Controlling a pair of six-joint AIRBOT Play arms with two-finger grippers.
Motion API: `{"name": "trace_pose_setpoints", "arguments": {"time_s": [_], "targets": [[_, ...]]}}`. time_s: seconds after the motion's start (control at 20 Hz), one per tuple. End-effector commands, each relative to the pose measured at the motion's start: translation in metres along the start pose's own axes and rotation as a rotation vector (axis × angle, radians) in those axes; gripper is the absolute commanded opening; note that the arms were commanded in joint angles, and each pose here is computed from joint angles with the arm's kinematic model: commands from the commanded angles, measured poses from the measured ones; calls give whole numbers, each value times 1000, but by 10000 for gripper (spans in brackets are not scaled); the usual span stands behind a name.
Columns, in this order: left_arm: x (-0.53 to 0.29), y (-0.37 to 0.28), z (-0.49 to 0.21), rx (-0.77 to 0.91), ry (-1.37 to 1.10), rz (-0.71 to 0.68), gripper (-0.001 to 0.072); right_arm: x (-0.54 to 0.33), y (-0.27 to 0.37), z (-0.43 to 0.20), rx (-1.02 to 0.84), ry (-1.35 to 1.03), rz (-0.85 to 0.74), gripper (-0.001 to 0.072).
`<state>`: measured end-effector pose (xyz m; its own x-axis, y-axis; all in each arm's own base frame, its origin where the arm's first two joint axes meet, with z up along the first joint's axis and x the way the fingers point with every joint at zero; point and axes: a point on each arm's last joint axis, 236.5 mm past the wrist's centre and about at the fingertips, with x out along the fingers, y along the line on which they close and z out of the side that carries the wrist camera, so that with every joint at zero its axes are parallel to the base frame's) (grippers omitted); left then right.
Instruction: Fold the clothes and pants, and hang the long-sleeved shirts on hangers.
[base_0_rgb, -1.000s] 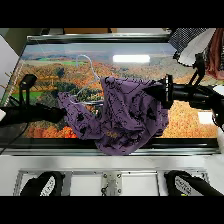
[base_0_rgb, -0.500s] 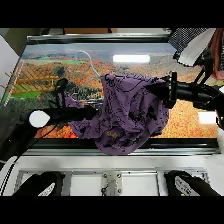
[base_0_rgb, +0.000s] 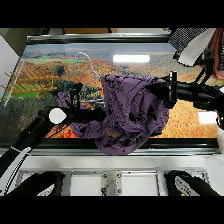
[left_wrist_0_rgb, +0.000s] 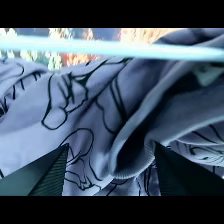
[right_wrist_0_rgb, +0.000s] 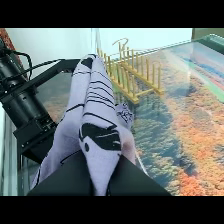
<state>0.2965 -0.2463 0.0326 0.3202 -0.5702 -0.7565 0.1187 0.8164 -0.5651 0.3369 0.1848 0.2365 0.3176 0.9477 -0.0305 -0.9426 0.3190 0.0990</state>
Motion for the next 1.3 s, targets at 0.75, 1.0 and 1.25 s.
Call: {"name": "trace_pose_setpoints", "arguments": {"time_s": [0.75,1.0,1.25], "targets": [[-19,7,13,-93,-124,-26,547,0,1,1,-2,-1,2,24],[9,2,-9,-73,-39,-13,547,0,1,1,-3,-1,2,24],[12,3,-11,-90,-31,-10,546,0,1,1,-3,-1,1,24]]}}
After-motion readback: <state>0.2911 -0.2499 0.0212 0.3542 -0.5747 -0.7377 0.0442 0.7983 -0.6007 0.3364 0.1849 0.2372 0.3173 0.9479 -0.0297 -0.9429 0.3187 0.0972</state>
